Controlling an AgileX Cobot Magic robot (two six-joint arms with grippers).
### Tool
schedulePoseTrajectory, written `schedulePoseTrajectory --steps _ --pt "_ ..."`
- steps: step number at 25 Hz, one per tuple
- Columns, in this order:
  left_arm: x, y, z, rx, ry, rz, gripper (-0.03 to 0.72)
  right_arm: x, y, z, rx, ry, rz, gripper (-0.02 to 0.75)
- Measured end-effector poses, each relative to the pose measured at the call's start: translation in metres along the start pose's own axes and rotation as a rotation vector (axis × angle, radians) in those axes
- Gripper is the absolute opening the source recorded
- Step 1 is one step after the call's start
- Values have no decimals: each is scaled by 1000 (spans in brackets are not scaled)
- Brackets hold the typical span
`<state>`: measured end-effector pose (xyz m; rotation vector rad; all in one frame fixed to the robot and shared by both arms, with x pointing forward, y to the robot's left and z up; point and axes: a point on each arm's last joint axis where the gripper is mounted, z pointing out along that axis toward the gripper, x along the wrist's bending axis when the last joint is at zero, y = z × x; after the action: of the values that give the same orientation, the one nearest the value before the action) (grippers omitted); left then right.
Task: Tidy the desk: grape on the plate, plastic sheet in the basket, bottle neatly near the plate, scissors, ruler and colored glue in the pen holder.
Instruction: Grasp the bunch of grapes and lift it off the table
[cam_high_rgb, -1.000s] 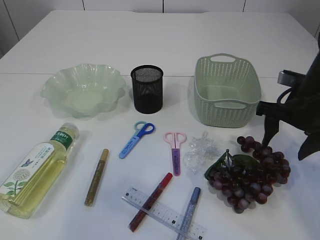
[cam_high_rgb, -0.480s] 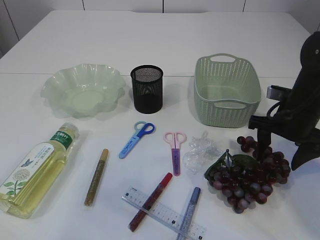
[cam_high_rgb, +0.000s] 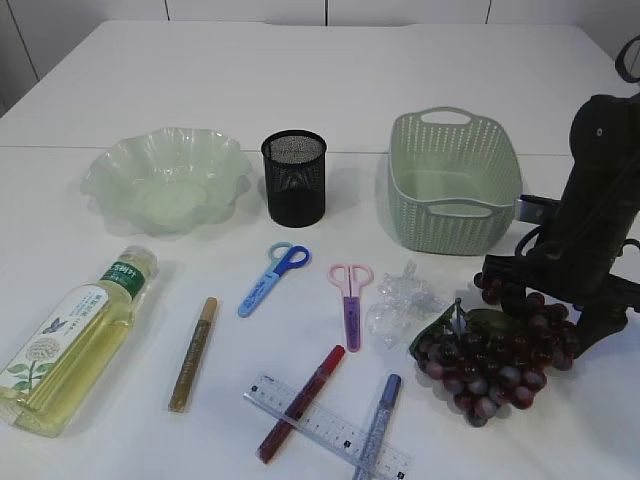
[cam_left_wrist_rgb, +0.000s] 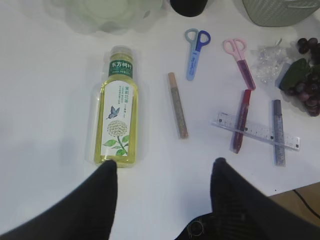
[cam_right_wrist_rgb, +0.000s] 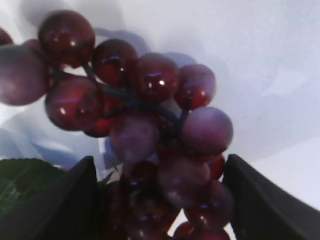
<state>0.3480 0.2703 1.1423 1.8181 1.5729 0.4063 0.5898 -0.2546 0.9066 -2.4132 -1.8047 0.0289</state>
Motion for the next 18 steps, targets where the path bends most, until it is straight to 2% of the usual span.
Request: schedulePoseTrajectory --steps 9,12,15,18 --pt "0 -1 0 11 -1 0 434 1 2 4 -8 -2 -5 591" --pt "0 -1 0 13 -2 0 434 0 2 4 -11 -2 -6 567" --pt "0 -1 0 15 -2 0 434 0 2 4 -11 -2 -6 496" --pt "0 -2 0 17 -2 0 434 1 2 4 -14 -1 -6 376"
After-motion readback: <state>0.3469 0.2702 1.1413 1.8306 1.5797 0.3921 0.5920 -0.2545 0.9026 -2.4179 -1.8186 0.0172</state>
